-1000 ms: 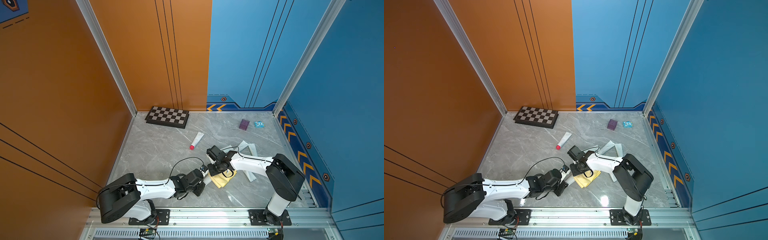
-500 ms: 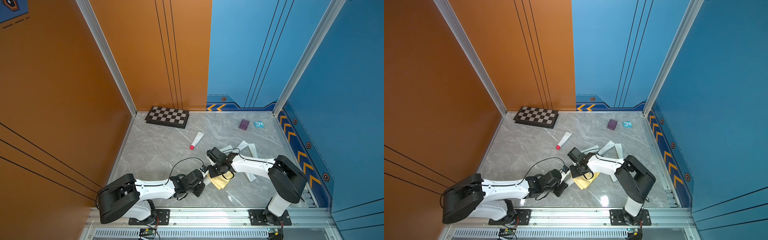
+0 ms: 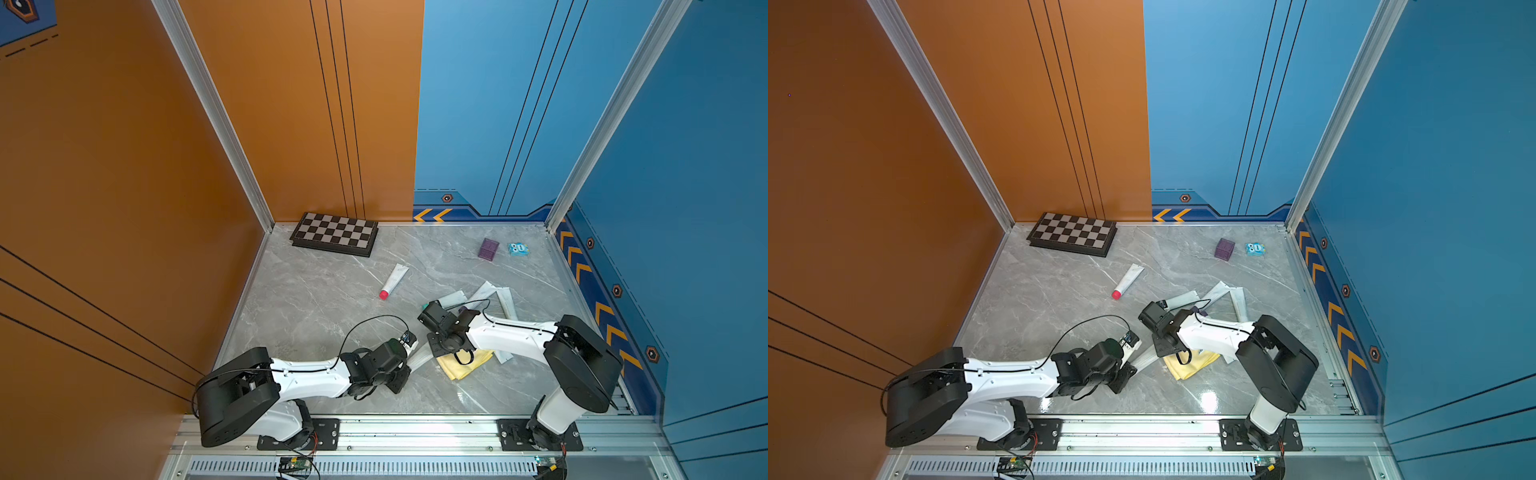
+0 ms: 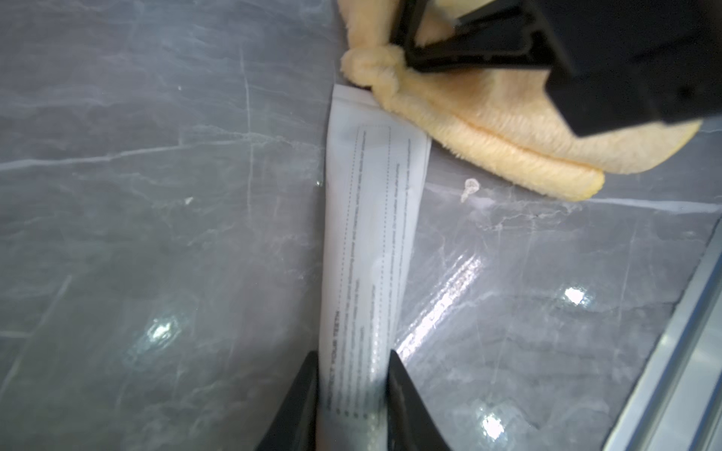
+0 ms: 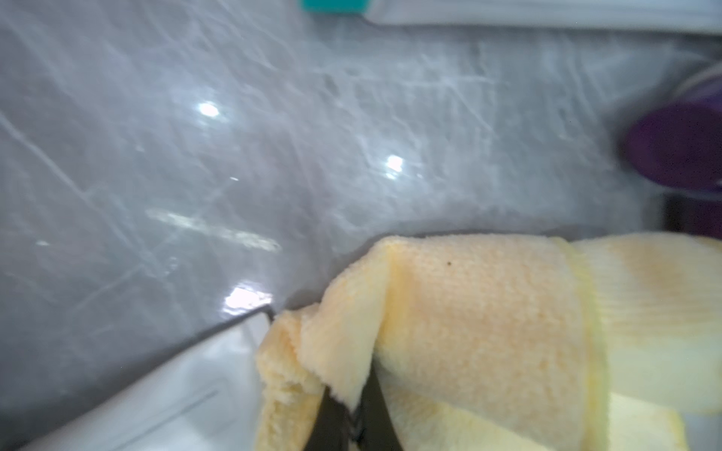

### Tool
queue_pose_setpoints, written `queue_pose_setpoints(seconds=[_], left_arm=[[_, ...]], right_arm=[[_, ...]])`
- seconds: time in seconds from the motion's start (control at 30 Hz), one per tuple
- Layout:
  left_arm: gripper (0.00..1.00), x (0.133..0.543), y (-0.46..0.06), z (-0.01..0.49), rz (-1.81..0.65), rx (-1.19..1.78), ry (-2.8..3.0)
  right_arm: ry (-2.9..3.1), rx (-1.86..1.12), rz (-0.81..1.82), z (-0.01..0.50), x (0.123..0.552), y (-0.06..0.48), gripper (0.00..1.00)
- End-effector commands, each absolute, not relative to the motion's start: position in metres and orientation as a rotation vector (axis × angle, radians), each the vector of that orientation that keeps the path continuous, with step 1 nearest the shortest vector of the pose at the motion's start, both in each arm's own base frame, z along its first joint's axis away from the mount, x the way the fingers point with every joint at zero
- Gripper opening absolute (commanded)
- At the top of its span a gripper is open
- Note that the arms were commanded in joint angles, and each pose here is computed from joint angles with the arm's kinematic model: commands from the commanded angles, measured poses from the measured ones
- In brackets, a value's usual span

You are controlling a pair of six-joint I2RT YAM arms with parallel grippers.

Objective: Wipe the surface of the toothpaste tube
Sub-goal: Wipe the dirt from the toothpaste tube.

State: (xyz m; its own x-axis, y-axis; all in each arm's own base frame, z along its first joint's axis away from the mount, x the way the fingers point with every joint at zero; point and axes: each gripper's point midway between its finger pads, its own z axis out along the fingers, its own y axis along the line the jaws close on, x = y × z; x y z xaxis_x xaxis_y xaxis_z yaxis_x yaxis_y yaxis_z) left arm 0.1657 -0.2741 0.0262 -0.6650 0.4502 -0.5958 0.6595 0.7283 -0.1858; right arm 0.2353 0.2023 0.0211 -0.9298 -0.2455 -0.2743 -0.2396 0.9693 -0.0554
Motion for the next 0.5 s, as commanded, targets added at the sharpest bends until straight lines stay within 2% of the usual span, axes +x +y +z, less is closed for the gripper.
queue_pose_setpoints(seconds=[0.0, 0.23, 0.47], left_arm=[[0.23, 0.153, -0.244, -0.004, -0.381, 0.889, 2.518], [0.24, 0.152, -0.246, -0.003, -0.389, 0.904, 2.512], [0.24, 0.152, -0.248, -0.007, -0.375, 0.917, 2.525]], right_arm=[[2.967, -0.31, -0.077, 0.024, 0.212, 0.166, 0.0], [2.976, -0.351, 0.361, 0.057, 0.218, 0.216, 0.0], [3.003, -0.423, 0.493, 0.057, 0.209, 0.244, 0.0]])
